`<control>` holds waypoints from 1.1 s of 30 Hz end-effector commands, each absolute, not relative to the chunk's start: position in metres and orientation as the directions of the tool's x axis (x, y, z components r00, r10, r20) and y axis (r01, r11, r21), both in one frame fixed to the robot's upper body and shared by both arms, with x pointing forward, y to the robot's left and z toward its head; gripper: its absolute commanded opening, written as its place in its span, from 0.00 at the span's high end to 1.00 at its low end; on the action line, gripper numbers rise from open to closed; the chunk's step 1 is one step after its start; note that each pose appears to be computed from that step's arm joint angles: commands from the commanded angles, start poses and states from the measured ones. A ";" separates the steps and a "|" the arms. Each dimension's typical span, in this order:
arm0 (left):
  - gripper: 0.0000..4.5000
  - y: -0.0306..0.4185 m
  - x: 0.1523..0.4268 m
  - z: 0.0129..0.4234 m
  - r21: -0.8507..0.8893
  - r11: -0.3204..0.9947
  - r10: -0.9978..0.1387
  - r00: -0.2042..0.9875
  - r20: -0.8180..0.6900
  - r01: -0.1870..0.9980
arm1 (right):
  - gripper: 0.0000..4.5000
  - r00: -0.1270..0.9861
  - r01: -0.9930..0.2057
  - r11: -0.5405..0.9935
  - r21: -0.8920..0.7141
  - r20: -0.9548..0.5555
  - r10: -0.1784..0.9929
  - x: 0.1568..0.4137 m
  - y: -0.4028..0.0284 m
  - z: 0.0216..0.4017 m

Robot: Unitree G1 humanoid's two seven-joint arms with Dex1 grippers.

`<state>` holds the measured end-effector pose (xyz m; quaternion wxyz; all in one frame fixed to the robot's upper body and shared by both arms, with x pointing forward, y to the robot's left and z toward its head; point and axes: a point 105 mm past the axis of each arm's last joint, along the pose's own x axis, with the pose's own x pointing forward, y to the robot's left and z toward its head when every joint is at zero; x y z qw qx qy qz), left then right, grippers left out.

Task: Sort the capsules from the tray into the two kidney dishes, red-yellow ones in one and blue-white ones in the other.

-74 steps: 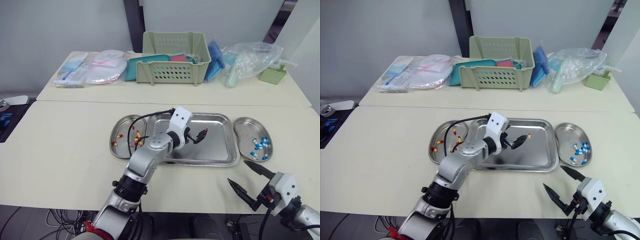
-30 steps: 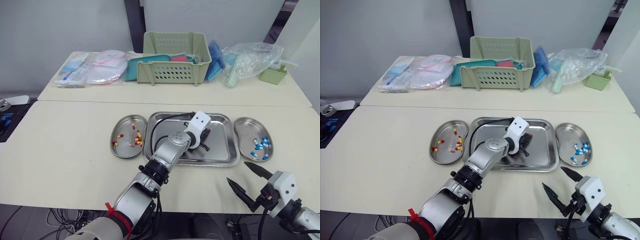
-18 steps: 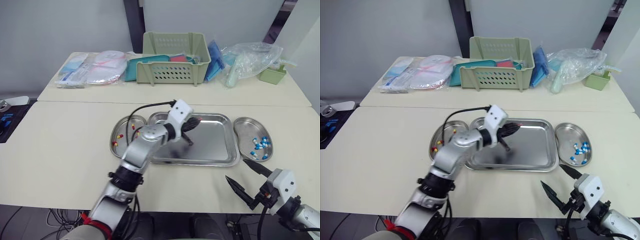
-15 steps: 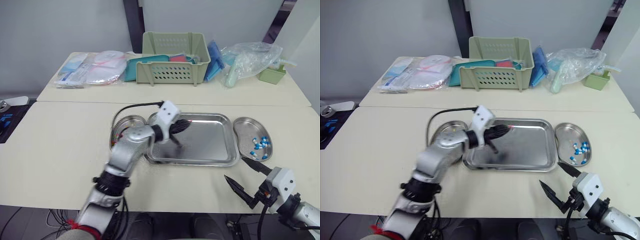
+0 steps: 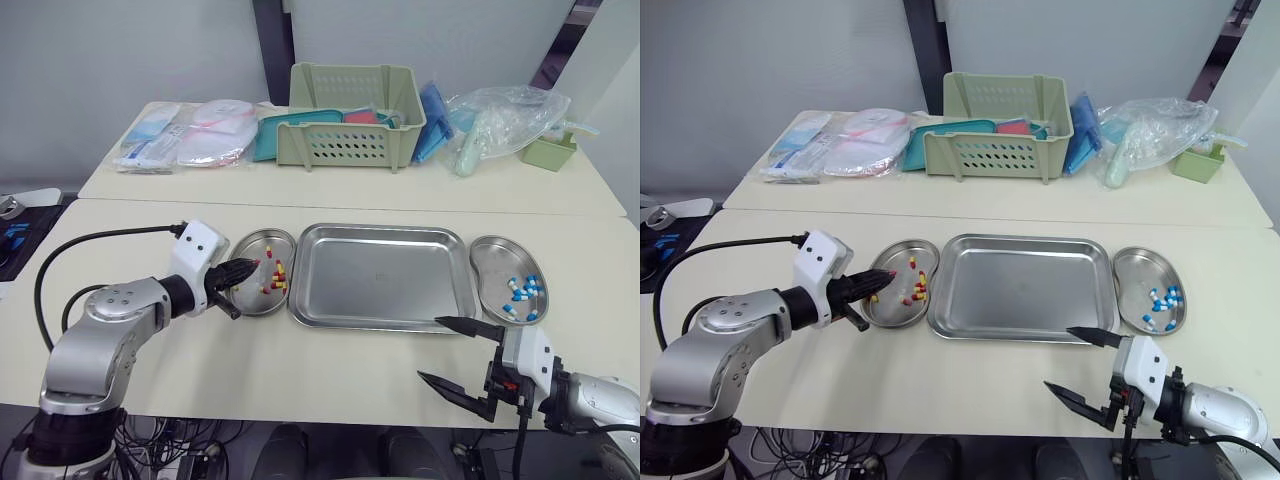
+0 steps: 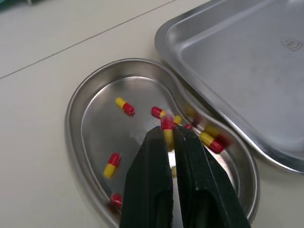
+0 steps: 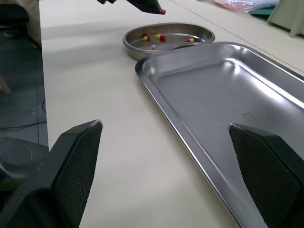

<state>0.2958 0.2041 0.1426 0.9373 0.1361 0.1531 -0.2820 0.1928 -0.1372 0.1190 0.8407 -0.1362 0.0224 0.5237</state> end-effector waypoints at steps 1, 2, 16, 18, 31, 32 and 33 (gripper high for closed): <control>1.00 0.203 0.291 0.148 0.195 0.801 -0.486 0.806 -0.339 0.565 | 0.00 0.424 -0.898 0.389 -0.207 -0.169 0.890 0.192 -0.131 0.122; 1.00 0.203 0.290 0.146 0.203 0.798 -0.485 0.804 -0.344 0.568 | 0.00 0.424 -0.898 0.388 -0.207 -0.169 0.890 0.193 -0.130 0.122; 0.47 0.219 0.290 0.149 0.154 0.841 -0.466 0.839 -0.282 0.519 | 0.00 0.425 -0.896 0.388 -0.216 -0.163 0.890 0.201 -0.131 0.125; 0.33 0.220 0.289 0.151 0.155 0.842 -0.466 0.840 -0.278 0.518 | 0.00 0.426 -0.895 0.389 -0.216 -0.162 0.890 0.201 -0.132 0.125; 0.01 0.262 0.274 0.163 0.163 0.867 -0.436 0.875 -0.208 0.471 | 0.00 0.533 -0.835 0.480 -0.268 -0.180 0.827 0.211 -0.163 0.132; 0.01 0.274 0.273 0.162 0.181 0.877 -0.405 0.888 -0.219 0.444 | 0.00 0.551 -0.826 0.495 -0.268 -0.204 0.809 0.211 -0.174 0.133; 0.01 0.282 0.272 0.161 0.193 0.882 -0.387 0.894 -0.224 0.430 | 0.00 0.561 -0.821 0.504 -0.268 -0.220 0.798 0.211 -0.182 0.134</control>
